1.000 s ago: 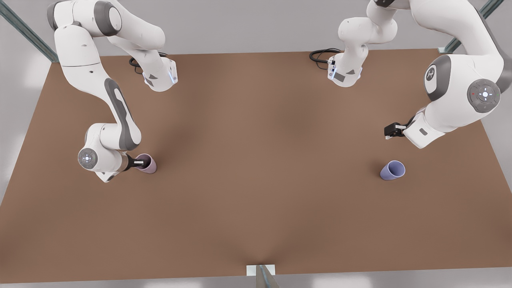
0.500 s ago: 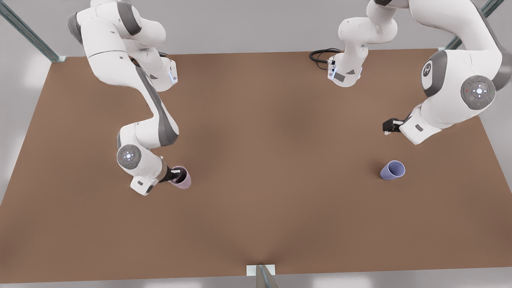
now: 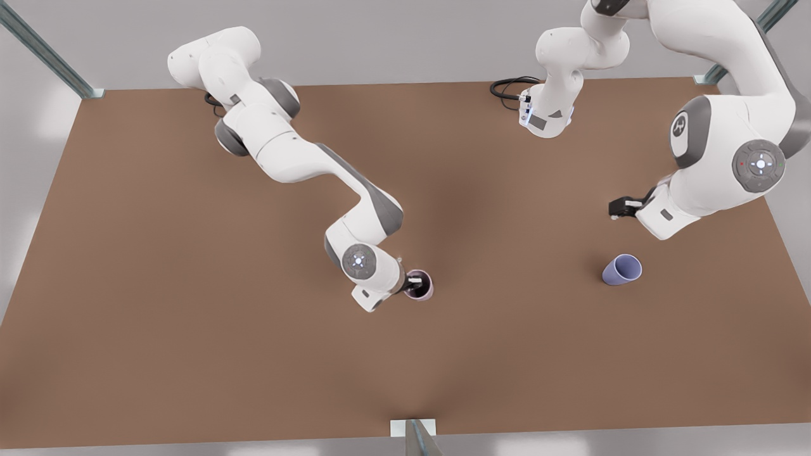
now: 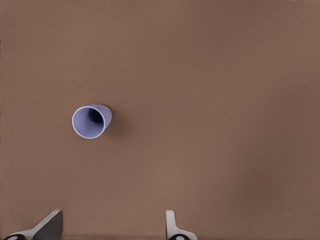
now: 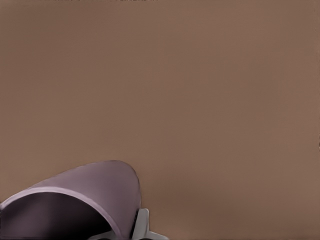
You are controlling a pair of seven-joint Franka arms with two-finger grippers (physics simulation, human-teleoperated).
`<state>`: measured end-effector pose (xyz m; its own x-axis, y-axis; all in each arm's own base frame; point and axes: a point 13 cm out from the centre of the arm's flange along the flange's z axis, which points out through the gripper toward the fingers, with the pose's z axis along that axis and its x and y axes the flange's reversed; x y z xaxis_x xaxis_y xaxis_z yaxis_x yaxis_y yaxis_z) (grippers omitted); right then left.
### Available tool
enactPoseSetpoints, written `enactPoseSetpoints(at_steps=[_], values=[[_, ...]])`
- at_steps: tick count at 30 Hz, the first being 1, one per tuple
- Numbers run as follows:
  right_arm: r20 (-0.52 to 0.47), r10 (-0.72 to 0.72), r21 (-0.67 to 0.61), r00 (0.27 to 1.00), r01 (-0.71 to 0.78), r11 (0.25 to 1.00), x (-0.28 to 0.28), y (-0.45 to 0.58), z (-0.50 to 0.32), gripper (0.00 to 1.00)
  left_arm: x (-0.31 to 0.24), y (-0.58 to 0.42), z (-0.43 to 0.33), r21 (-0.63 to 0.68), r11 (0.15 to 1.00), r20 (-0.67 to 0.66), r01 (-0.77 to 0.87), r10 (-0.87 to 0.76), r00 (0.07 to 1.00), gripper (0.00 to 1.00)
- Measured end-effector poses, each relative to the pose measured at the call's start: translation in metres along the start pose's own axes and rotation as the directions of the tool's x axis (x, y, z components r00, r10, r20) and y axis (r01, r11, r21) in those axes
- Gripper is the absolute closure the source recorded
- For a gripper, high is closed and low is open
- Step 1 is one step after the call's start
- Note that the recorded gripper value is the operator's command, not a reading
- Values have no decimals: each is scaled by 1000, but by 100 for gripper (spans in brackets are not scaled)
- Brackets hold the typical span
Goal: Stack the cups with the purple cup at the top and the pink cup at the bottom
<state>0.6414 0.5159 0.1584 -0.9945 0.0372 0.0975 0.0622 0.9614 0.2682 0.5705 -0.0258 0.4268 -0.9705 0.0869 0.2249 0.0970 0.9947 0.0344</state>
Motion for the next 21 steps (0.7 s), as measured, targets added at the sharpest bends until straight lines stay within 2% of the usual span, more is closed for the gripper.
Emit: enactPoseSetpoints(at_steps=[5,8,13,14,15,16,17,21], values=[[42,123,31,992,-124,992,-12,-14,9,79,-14,73,34,7,993,10,115,-116,993,0],[57,131,68,990,-134,989,3,-2,20,79,-24,118,86,25,985,-6,169,-169,986,0],[66,151,118,986,-158,980,25,9,36,79,-38,138,170,33,985,-3,168,-168,986,0],[68,155,131,986,-162,978,28,9,42,73,-41,143,181,34,985,4,170,-171,985,0],[70,154,142,986,-163,976,33,11,46,27,-45,147,189,32,985,15,169,-170,985,0],[72,158,153,985,-168,974,36,11,50,6,-51,149,196,29,986,29,166,-167,986,0],[76,161,167,984,-172,971,39,10,54,0,-56,153,202,27,986,40,165,-166,985,0],[90,187,191,978,-202,961,42,5,62,0,-66,164,226,22,986,71,163,-165,984,0]])
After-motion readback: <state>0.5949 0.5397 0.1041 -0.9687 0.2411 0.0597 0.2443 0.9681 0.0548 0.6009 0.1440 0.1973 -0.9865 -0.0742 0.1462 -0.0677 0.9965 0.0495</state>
